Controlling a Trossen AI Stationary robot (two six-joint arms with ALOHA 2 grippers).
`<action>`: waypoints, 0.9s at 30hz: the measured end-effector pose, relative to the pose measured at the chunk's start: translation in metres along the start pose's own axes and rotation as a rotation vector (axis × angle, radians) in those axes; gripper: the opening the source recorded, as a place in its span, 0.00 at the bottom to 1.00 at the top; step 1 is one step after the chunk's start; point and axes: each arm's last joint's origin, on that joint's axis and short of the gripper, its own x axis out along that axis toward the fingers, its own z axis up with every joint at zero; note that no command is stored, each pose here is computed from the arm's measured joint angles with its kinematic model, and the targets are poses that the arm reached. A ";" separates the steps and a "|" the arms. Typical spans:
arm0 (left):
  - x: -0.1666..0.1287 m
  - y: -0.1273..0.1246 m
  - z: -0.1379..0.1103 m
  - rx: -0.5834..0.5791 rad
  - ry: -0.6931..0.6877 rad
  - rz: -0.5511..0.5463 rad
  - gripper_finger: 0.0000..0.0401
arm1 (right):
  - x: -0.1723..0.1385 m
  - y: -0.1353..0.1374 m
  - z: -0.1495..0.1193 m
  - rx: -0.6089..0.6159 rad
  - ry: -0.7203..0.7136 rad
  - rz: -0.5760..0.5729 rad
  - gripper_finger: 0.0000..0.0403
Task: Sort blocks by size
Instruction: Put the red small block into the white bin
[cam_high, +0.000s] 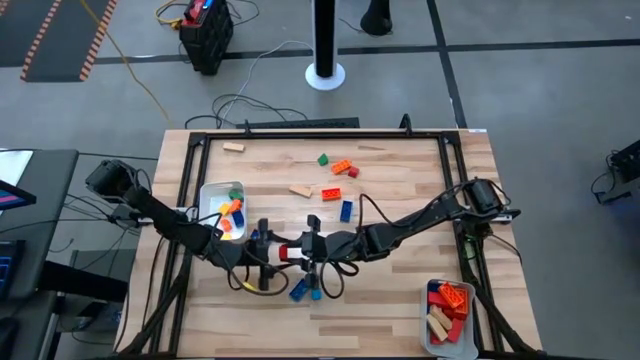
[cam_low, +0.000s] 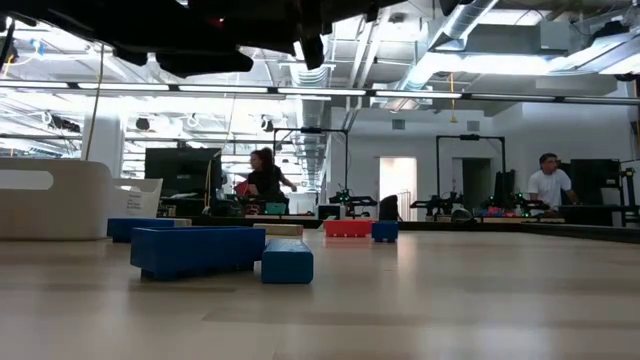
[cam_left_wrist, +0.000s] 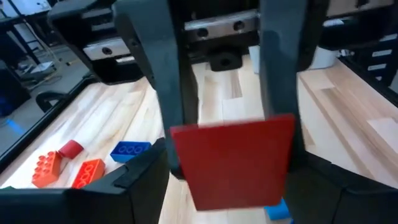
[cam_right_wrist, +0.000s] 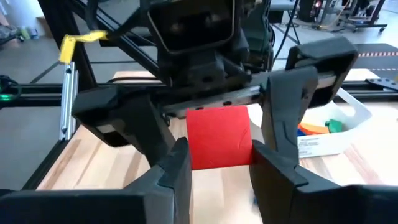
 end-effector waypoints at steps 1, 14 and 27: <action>0.000 0.000 0.000 -0.002 -0.002 0.001 0.64 | 0.000 0.000 0.000 -0.001 0.002 0.000 0.38; 0.002 0.003 -0.001 0.002 0.007 0.024 0.38 | -0.001 0.002 -0.004 -0.011 0.036 -0.001 0.42; 0.000 0.006 -0.002 -0.021 0.049 0.041 0.32 | -0.010 0.000 0.004 0.010 0.078 0.007 0.61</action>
